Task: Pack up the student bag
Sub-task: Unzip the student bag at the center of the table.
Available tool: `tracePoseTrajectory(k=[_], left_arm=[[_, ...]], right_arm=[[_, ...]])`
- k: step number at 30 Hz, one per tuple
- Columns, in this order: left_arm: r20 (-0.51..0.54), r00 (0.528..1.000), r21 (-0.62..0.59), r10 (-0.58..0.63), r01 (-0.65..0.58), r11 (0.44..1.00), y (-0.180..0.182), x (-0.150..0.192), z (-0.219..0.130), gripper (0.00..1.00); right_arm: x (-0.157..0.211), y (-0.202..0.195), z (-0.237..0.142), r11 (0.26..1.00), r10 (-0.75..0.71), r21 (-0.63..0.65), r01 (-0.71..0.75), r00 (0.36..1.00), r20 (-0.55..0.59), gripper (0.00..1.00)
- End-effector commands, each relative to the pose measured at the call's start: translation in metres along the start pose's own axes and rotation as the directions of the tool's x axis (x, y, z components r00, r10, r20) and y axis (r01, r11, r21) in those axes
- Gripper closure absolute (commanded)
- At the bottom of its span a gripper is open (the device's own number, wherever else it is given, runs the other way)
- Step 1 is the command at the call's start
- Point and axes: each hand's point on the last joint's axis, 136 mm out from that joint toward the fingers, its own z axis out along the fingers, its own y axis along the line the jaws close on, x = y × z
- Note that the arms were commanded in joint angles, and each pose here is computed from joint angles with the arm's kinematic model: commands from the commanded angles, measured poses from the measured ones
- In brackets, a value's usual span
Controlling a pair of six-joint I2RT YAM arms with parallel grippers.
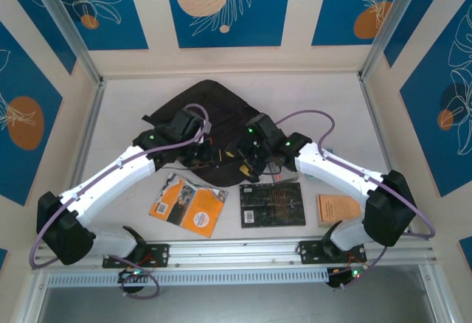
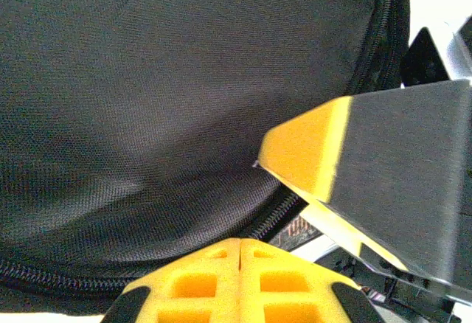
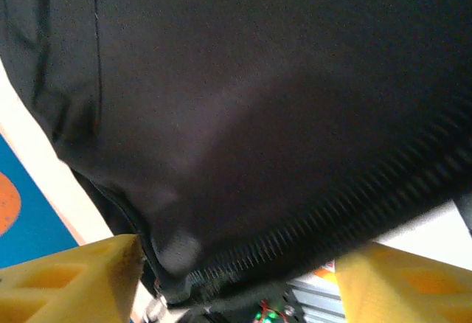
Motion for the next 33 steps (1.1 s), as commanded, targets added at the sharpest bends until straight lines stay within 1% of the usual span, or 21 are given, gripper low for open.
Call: tracePoseTrajectory(k=[1, 4, 7, 9, 10, 13, 14, 15, 17, 18, 23, 27, 33], left_arm=[[0.027, 1.000, 0.031, -0.004, 0.003, 1.000, -0.012, -0.001, -0.001, 1.00], [0.006, 1.000, 0.033, -0.005, 0.004, 0.999, -0.013, 0.006, 0.007, 1.00], [0.001, 1.000, 0.038, 0.005, -0.005, 0.999, -0.017, 0.008, 0.008, 1.00], [0.005, 1.000, 0.039, 0.012, -0.012, 0.999, -0.019, 0.006, 0.007, 1.00], [0.010, 1.000, 0.037, 0.017, -0.018, 0.999, -0.020, 0.005, 0.005, 1.00], [0.022, 0.999, 0.017, 0.029, -0.030, 0.999, -0.017, 0.003, 0.002, 1.00], [0.026, 0.999, 0.005, 0.032, -0.032, 0.999, -0.015, 0.003, 0.002, 1.00], [0.032, 0.999, -0.003, 0.036, -0.036, 0.999, -0.013, 0.002, 0.001, 1.00], [0.044, 0.998, -0.026, 0.040, -0.039, 0.999, -0.008, 0.001, 0.000, 1.00], [0.049, 0.998, -0.039, 0.043, -0.041, 0.998, -0.005, 0.000, -0.001, 1.00], [0.068, 0.997, -0.103, 0.048, -0.041, 0.994, 0.016, -0.005, -0.003, 1.00], [0.092, 0.995, -0.156, 0.025, -0.011, 0.988, 0.043, -0.014, -0.006, 1.00], [0.127, 0.992, -0.178, -0.016, 0.039, 0.983, 0.070, -0.027, -0.018, 1.00]], right_arm=[[-0.009, 0.001, -0.004, 0.999, 0.010, -0.037, -0.008, 0.998, 0.055, 0.38], [-0.015, -0.006, -0.006, 1.000, 0.012, -0.025, -0.010, 0.996, 0.087, 0.38], [-0.017, -0.013, -0.002, 1.000, 0.023, -0.015, -0.022, 0.996, 0.081, 0.36], [-0.017, -0.018, 0.003, 1.000, 0.021, 0.007, -0.022, 0.997, 0.070, 0.37], [-0.017, -0.022, 0.004, 0.999, 0.022, 0.025, -0.024, 0.998, 0.065, 0.42], [-0.017, -0.034, 0.009, 0.996, 0.020, 0.080, -0.025, 0.998, 0.055, 0.67], [-0.016, -0.036, 0.010, 0.996, 0.017, 0.088, -0.022, 0.999, 0.051, 0.78], [-0.016, -0.038, 0.011, 0.996, 0.013, 0.093, -0.017, 0.999, 0.050, 0.86], [-0.017, -0.041, 0.010, 0.995, 0.006, 0.102, -0.011, 0.998, 0.056, 0.97], [-0.018, -0.042, 0.008, 0.994, 0.004, 0.104, -0.011, 0.998, 0.063, 1.00], [-0.023, -0.044, 0.000, 0.993, -0.032, 0.120, 0.020, 0.995, 0.095, 1.00], [-0.023, -0.046, -0.004, 0.989, -0.068, 0.140, 0.055, 0.994, 0.090, 1.00], [-0.025, -0.050, -0.005, 0.984, -0.097, 0.159, 0.081, 0.991, 0.095, 1.00]])
